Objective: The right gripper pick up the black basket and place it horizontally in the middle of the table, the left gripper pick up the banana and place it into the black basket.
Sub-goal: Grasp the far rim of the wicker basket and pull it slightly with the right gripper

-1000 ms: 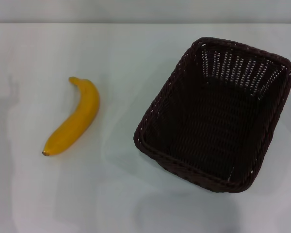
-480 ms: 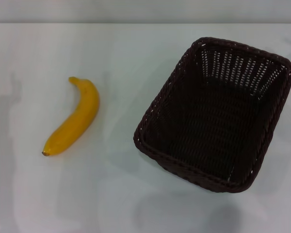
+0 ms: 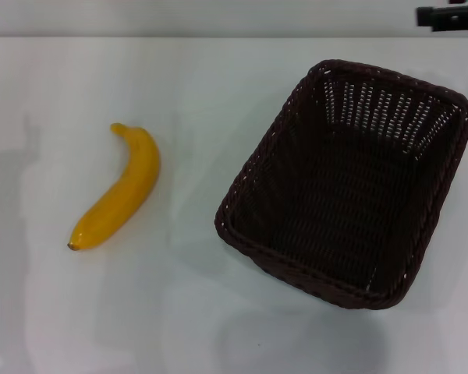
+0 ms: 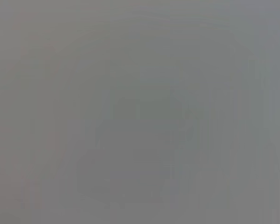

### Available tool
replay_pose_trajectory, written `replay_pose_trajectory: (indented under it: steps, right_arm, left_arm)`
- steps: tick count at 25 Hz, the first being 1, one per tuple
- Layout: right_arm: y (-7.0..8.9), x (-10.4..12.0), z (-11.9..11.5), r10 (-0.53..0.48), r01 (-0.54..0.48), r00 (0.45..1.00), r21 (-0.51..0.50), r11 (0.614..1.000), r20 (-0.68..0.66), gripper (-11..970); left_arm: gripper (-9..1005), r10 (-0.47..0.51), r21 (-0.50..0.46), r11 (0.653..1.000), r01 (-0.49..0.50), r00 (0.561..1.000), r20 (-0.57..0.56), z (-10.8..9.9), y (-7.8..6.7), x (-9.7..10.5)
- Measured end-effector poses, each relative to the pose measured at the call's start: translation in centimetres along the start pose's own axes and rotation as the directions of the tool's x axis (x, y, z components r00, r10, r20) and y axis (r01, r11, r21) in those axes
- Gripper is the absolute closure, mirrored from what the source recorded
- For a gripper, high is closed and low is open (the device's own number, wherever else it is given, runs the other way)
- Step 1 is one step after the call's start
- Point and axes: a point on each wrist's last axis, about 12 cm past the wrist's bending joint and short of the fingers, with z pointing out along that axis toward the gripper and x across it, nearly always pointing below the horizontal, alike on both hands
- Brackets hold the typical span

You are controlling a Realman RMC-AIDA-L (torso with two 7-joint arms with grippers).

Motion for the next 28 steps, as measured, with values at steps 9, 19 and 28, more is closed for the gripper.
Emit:
replay_pose_trajectory:
  steps: [9,19,28]
  right_arm:
    - [2.0,-2.4,3.0,-0.115,0.11,0.986,-0.046,0.993,-0.122,244]
    - [2.9,-1.9,5.8,-0.152,0.145,0.951,-0.049,0.988,-0.269,255]
    - [2.8,-1.5,7.1,-0.16,0.155,0.938,-0.041,0.987,-0.309,265]
  left_arm:
    - [305,0.002,0.006,1.0,-0.002,1.0,-0.008,-0.3,-0.1,0.1]
    - [306,-0.002,0.021,1.0,0.003,1.0,-0.021,-0.8,-0.5,0.3]
    - [306,0.0,0.016,1.0,0.001,1.0,-0.026,-1.3,-0.3,0.4]
